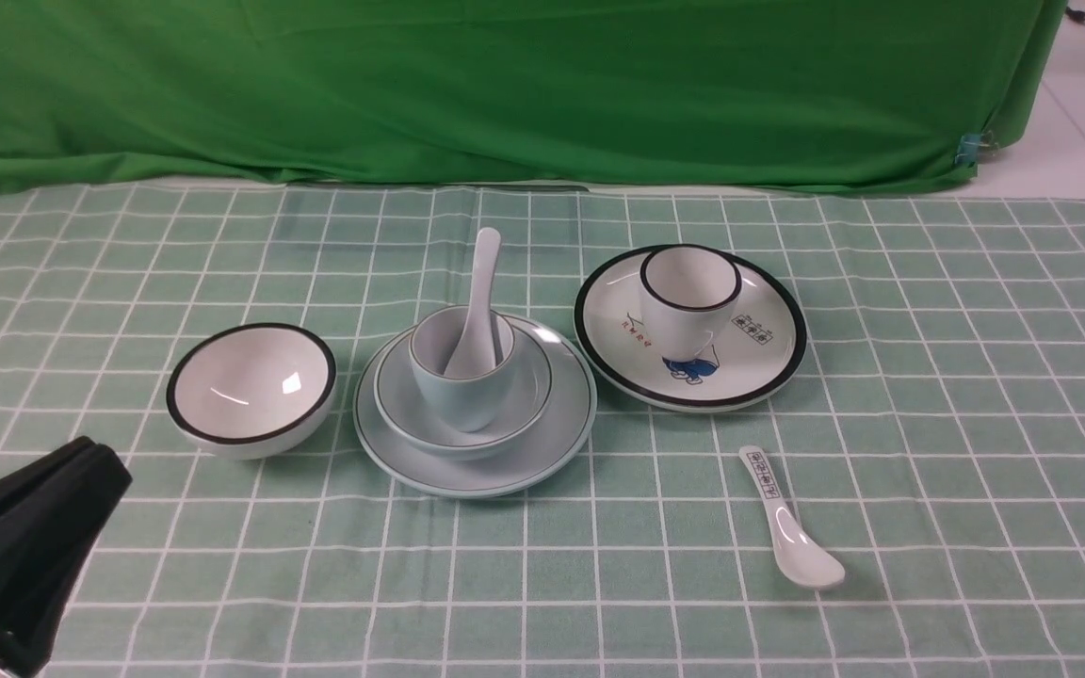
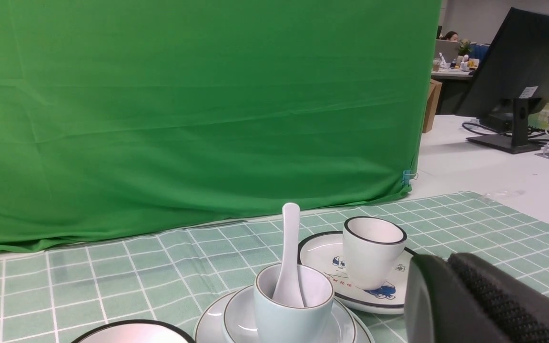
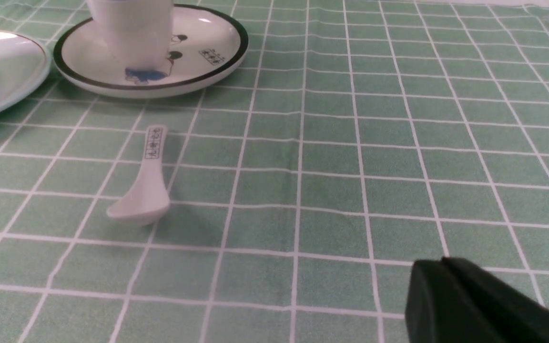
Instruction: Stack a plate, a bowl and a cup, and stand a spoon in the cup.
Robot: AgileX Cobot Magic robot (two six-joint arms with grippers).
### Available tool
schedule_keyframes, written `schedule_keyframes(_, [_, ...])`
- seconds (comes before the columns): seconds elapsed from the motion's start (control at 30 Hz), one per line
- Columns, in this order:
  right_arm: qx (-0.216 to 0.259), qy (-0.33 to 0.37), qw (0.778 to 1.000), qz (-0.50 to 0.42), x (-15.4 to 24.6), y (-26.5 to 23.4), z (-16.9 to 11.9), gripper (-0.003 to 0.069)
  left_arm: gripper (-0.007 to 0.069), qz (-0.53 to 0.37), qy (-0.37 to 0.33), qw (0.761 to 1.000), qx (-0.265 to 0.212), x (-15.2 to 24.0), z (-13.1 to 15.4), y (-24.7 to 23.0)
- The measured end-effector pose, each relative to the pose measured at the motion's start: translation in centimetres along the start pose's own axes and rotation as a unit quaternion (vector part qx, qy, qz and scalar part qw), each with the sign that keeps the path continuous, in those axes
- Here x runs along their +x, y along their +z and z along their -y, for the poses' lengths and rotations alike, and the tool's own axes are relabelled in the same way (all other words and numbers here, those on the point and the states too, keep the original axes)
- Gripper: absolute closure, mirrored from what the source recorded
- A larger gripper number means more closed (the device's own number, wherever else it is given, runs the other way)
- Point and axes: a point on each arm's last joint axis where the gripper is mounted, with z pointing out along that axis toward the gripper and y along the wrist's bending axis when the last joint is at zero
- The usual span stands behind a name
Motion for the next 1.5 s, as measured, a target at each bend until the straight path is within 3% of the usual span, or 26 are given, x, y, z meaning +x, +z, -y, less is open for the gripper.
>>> schedule_keyframes(0.47, [0.000, 0.000, 1.000, 0.000, 0.0, 0.0, 0.0, 0.0597, 0.0613, 0.000, 0.001, 1.000, 0.000, 0.0, 0.0, 0.0])
schedule_keyframes(0.7, [0.000, 0.000, 1.000, 0.000, 0.0, 0.0, 0.0, 0.0572, 0.0613, -0.003, 0.138, 0.990, 0.002, 0.1, 0.0, 0.0])
schedule_keyframes(1.03, [0.000, 0.000, 1.000, 0.000, 0.0, 0.0, 0.0, 0.0543, 0.0613, 0.000, 0.133, 0.991, 0.000, 0.0, 0.0, 0.0])
schedule_keyframes(1.17, [0.000, 0.000, 1.000, 0.000, 0.0, 0.0, 0.0, 0.0531, 0.0613, 0.015, 0.061, 0.997, -0.036, 0.1, -0.7, -0.6])
schedule_keyframes(1.27, [0.000, 0.000, 1.000, 0.000, 0.0, 0.0, 0.0, 0.0523, 0.0613, 0.028, 0.042, 0.994, -0.093, 0.7, -1.5, -1.3])
schedule_keyframes(1.43, [0.000, 0.000, 1.000, 0.000, 0.0, 0.0, 0.0, 0.0507, 0.0613, 0.038, 0.025, 0.973, -0.227, 3.6, -3.1, -3.1])
schedule_keyframes(1.5, [0.000, 0.000, 1.000, 0.000, 0.0, 0.0, 0.0, 0.0501, 0.0613, 0.036, 0.024, 0.966, -0.254, 3.9, -3.2, -3.6])
